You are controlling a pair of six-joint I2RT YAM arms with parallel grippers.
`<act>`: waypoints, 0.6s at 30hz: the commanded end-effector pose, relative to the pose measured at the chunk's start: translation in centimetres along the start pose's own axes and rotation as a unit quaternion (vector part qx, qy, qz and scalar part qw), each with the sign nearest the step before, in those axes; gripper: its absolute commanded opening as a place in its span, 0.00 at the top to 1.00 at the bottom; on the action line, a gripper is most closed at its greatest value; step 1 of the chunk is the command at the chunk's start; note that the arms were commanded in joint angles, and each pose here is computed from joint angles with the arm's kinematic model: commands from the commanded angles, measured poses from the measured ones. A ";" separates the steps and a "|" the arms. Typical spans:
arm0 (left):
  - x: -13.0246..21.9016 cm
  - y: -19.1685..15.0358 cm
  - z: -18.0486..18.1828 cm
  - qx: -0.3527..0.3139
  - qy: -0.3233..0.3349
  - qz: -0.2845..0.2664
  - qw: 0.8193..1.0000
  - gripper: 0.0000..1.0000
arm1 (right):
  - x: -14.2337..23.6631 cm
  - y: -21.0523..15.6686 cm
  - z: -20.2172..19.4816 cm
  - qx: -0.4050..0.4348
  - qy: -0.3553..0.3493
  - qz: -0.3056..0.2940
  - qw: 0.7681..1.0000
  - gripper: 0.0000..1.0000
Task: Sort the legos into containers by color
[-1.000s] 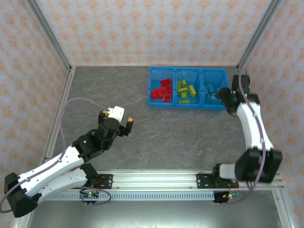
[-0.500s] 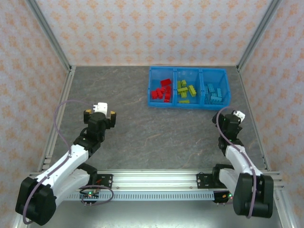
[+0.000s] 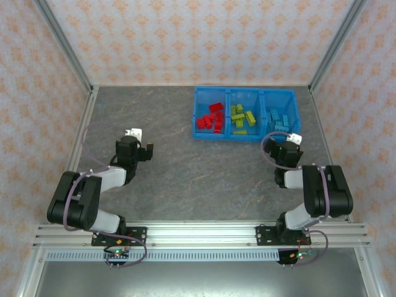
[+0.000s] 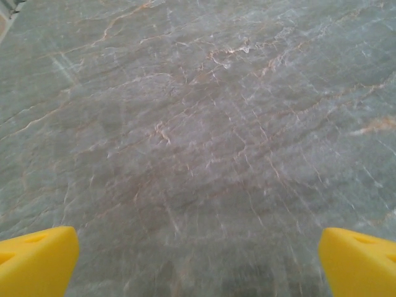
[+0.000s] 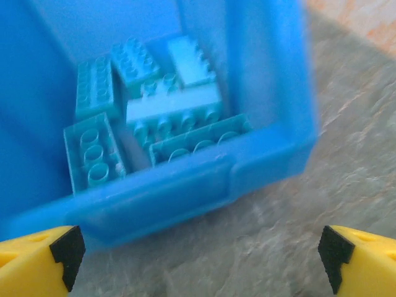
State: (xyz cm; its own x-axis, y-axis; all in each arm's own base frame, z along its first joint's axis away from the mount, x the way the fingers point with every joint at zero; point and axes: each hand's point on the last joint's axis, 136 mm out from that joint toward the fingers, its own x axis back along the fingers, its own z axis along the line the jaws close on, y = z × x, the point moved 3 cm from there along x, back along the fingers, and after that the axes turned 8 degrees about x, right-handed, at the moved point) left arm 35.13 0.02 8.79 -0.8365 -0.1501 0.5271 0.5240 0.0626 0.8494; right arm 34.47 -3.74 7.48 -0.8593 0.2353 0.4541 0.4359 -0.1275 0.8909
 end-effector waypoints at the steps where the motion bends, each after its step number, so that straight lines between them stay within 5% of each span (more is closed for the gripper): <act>1: -0.6 2.4 1.8 0.081 -0.008 -0.083 0.993 0.00 | -0.2 3.2 1.4 0.018 0.030 -0.067 0.997 0.01; 18: -0.7 2.4 1.6 0.073 -0.001 -0.076 0.994 0.00 | -0.1 3.0 0.8 0.020 -0.008 -0.044 0.999 0.01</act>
State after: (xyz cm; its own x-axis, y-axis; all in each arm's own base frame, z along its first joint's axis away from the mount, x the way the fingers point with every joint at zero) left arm 36.23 2.04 9.45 -0.8848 -0.1660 0.4354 0.4082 0.1742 0.8961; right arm 35.49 -3.27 8.79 -0.8796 0.2397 0.4109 0.4039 -0.0801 0.9113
